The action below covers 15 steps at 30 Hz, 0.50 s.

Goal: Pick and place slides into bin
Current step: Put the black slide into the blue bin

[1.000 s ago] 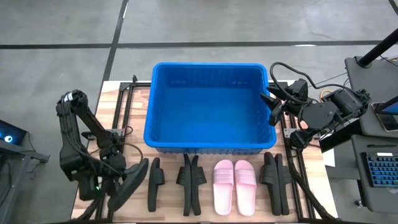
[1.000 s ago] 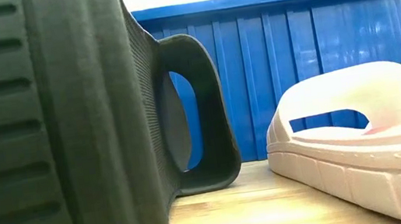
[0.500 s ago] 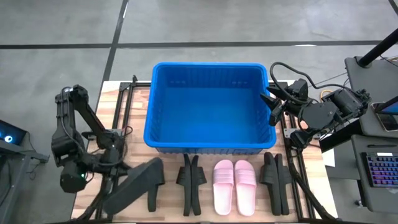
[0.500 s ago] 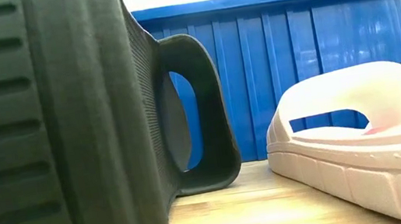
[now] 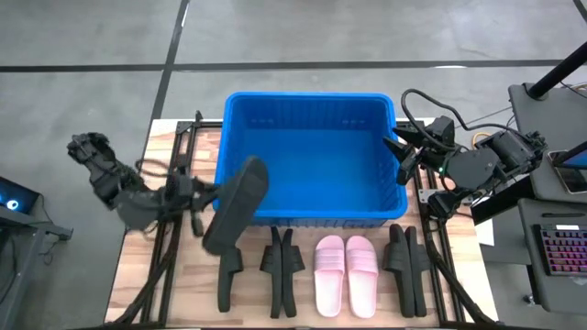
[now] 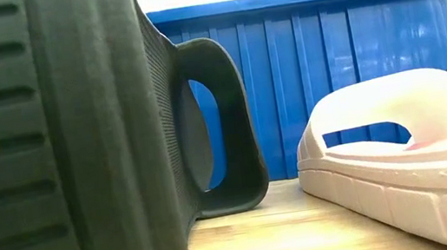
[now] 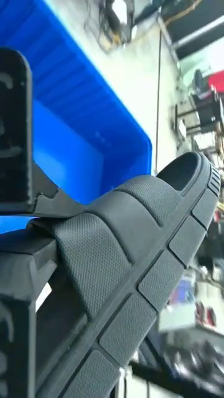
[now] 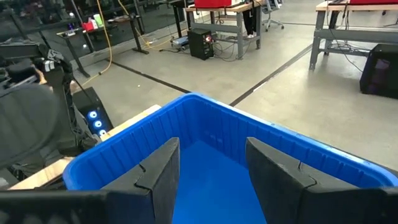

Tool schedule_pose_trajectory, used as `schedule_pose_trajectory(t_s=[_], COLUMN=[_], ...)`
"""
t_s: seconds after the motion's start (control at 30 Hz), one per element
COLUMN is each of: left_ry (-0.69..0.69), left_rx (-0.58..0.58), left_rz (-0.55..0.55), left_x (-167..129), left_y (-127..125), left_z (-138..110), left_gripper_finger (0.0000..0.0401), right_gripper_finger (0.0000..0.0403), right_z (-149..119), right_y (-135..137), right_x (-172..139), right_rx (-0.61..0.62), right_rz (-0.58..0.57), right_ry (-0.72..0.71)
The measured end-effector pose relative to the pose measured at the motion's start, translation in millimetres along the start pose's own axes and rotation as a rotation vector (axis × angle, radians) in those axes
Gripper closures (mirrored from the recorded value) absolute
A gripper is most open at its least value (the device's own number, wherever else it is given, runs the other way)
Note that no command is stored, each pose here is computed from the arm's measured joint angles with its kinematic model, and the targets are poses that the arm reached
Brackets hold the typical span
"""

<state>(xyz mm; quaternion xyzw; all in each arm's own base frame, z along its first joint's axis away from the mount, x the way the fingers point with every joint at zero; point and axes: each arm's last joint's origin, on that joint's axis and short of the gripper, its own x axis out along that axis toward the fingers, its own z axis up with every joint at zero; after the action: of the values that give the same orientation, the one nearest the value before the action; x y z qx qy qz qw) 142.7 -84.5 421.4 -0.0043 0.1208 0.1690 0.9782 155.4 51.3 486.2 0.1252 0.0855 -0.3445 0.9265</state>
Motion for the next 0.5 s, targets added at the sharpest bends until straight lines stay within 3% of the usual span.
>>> schedule_pose_trajectory(t_s=[0.5], left_ry=[0.144], left_rx=[0.143], left_rz=[0.276], left_x=[92], left_y=[25], left_z=[28], left_gripper_finger=[0.0401], right_gripper_finger=[0.0229], right_z=[1], right_y=[1], right_x=[0], right_rx=[0.01], right_rz=[0.003], right_ry=[-0.004])
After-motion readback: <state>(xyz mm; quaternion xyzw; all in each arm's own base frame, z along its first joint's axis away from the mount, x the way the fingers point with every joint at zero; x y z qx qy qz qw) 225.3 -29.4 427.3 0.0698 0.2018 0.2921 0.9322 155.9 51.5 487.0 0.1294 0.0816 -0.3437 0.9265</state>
